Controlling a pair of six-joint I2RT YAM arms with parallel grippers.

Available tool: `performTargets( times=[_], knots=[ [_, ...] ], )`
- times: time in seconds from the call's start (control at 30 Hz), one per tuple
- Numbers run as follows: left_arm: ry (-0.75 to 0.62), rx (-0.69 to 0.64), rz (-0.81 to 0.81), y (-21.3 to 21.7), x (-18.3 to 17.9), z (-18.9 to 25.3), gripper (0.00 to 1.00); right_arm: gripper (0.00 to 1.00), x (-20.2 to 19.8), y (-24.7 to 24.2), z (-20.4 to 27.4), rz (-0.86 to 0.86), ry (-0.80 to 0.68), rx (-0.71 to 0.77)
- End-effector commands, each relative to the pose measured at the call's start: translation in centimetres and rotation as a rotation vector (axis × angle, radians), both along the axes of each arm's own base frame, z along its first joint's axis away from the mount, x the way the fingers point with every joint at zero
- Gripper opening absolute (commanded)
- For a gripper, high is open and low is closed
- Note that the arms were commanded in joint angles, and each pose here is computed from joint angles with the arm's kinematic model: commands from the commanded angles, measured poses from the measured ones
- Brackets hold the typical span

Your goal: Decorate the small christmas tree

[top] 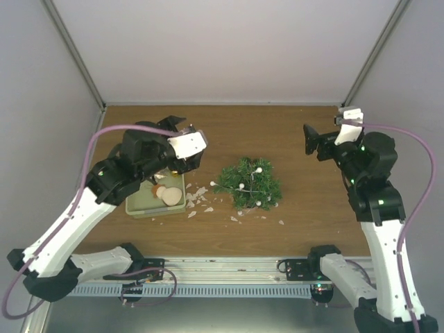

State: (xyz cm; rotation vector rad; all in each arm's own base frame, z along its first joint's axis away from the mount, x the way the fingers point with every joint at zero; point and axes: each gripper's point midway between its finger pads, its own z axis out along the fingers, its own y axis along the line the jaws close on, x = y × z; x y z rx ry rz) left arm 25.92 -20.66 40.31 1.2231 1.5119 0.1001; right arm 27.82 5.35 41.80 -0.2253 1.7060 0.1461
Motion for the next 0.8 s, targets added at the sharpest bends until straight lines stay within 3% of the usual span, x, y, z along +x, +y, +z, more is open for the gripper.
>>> performTargets(
  times=[0.0,0.17,0.3,0.47,0.77],
  knots=[
    [-0.056,-0.100,0.124,1.1,4.1,0.1,0.99,1.00,2.0,0.8,0.3,0.027,-0.005,0.011],
    [-0.048,-0.189,0.218,3.4,6.7,-0.5,0.99,1.00,3.1,1.9,0.1,0.089,0.030,-0.018],
    [-0.041,-0.317,0.357,7.6,10.3,-0.5,0.99,1.00,4.7,0.7,0.1,0.009,0.045,-0.050],
    [0.095,-0.479,0.444,13.4,13.7,-3.4,0.99,1.00,6.3,-0.3,0.5,-0.016,0.077,-0.049],
    [0.230,-0.577,0.377,16.5,13.2,-8.8,0.99,0.96,9.3,-1.8,0.9,0.010,0.106,-0.012]
  ],
)
